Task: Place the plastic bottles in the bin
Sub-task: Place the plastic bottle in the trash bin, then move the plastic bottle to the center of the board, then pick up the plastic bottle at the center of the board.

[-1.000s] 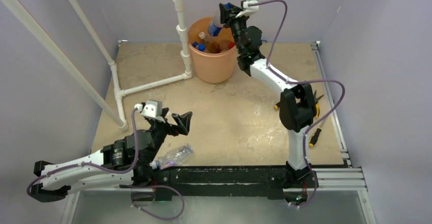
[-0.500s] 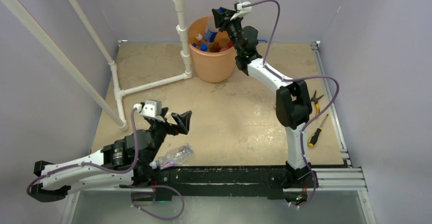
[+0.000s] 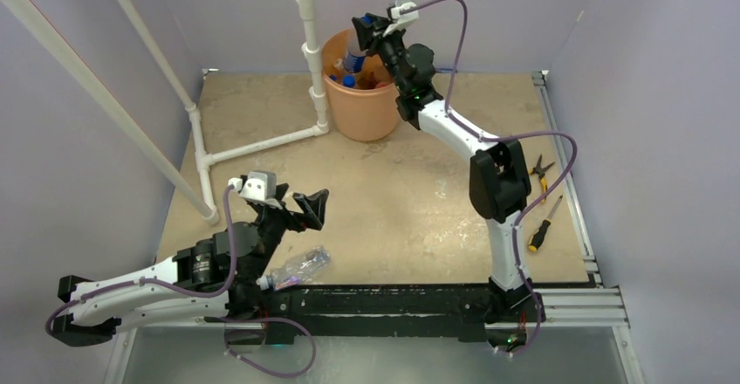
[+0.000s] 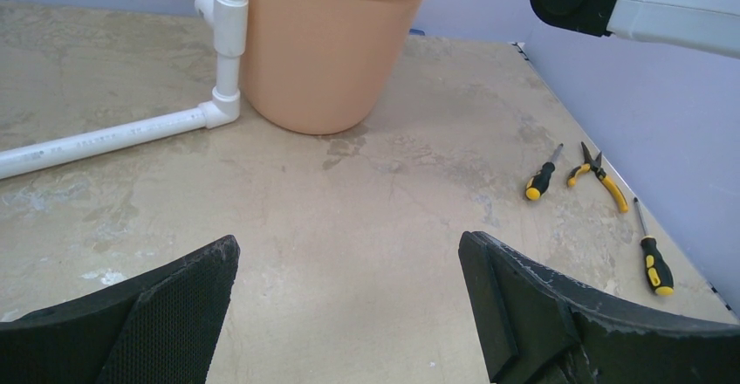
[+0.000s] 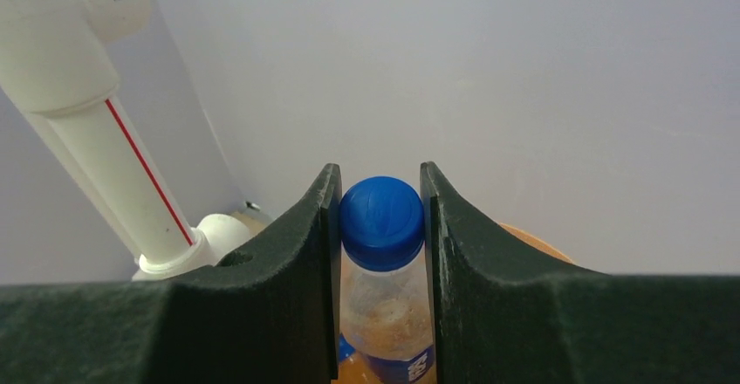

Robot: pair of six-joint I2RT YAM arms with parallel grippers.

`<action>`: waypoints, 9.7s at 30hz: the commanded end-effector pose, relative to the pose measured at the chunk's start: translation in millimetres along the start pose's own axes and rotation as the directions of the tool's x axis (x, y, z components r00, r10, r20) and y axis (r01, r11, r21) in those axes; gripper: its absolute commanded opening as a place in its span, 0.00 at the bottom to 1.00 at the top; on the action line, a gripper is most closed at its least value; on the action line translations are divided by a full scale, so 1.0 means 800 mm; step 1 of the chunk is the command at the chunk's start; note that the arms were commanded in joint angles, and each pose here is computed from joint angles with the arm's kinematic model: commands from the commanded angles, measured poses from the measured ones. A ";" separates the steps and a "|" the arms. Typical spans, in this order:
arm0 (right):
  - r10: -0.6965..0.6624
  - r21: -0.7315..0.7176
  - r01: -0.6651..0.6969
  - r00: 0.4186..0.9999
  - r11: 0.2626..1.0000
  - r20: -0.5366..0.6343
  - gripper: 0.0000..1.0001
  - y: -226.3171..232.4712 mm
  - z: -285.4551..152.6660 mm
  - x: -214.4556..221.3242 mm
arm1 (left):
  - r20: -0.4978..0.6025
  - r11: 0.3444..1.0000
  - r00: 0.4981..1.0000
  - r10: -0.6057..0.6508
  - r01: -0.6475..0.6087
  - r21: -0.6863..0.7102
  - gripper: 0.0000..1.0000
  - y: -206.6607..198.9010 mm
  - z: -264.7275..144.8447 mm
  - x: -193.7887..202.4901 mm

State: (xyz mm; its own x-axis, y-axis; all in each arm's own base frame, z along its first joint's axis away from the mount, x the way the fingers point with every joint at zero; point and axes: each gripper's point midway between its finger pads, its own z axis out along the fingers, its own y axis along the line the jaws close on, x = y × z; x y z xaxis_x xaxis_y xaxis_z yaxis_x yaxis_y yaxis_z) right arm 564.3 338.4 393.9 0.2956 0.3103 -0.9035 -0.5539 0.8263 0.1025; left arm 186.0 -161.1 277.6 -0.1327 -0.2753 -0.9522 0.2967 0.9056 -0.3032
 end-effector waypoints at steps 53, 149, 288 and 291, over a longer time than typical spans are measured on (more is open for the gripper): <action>0.023 0.294 0.115 0.904 0.949 -0.428 0.21 -0.051 -0.096 0.046 | -0.031 0.990 0.997 -0.072 0.075 0.116 0.97 -0.046 0.006 -0.001; 0.117 0.022 -0.312 0.291 0.950 -0.949 0.01 0.313 -0.545 0.273 | 0.020 0.788 0.852 -0.524 0.493 -0.369 0.95 0.120 -0.052 0.077; 0.305 0.220 -0.218 0.548 0.951 -0.778 0.98 0.189 -0.555 0.147 | -0.356 0.905 0.832 -0.425 0.381 -0.190 0.99 -0.004 0.077 0.250; 0.257 0.166 -0.219 0.502 0.961 -0.826 0.99 0.209 -0.554 0.159 | -0.329 0.896 0.837 -0.438 0.374 -0.240 0.99 0.016 0.064 0.241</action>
State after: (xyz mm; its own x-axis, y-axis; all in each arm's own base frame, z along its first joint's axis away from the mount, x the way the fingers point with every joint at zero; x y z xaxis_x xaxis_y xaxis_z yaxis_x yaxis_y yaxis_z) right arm 166.0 304.0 127.5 -0.6375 0.1428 -0.7571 -0.4088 0.7702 0.4895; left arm 218.3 -242.0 91.5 -0.5628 -0.5063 -0.6534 0.0557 0.7654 -0.6411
